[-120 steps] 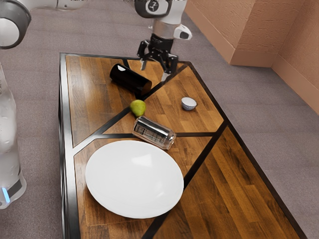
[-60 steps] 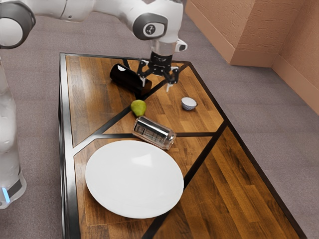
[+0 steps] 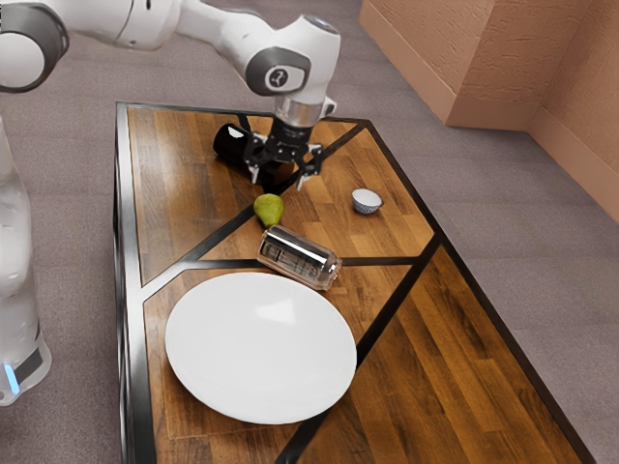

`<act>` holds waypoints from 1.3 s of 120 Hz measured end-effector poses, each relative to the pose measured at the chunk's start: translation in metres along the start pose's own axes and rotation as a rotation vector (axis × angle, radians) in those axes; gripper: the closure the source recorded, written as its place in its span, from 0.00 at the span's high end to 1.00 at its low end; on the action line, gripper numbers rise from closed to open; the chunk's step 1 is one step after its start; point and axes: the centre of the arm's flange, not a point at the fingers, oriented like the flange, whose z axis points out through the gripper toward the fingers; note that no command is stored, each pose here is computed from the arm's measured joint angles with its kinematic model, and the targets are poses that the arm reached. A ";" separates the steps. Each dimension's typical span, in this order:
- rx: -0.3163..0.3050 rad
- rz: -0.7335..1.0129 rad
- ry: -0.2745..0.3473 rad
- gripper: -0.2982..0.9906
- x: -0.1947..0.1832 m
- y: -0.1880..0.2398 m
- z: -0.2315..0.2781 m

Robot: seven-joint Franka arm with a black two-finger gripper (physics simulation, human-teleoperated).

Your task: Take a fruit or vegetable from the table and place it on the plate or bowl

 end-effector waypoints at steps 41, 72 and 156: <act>0.058 -0.067 -0.007 0.77 0.005 0.018 0.045; 0.078 -0.104 -0.010 0.77 0.012 0.028 0.064; 0.122 -0.136 -0.013 0.57 0.018 0.037 0.083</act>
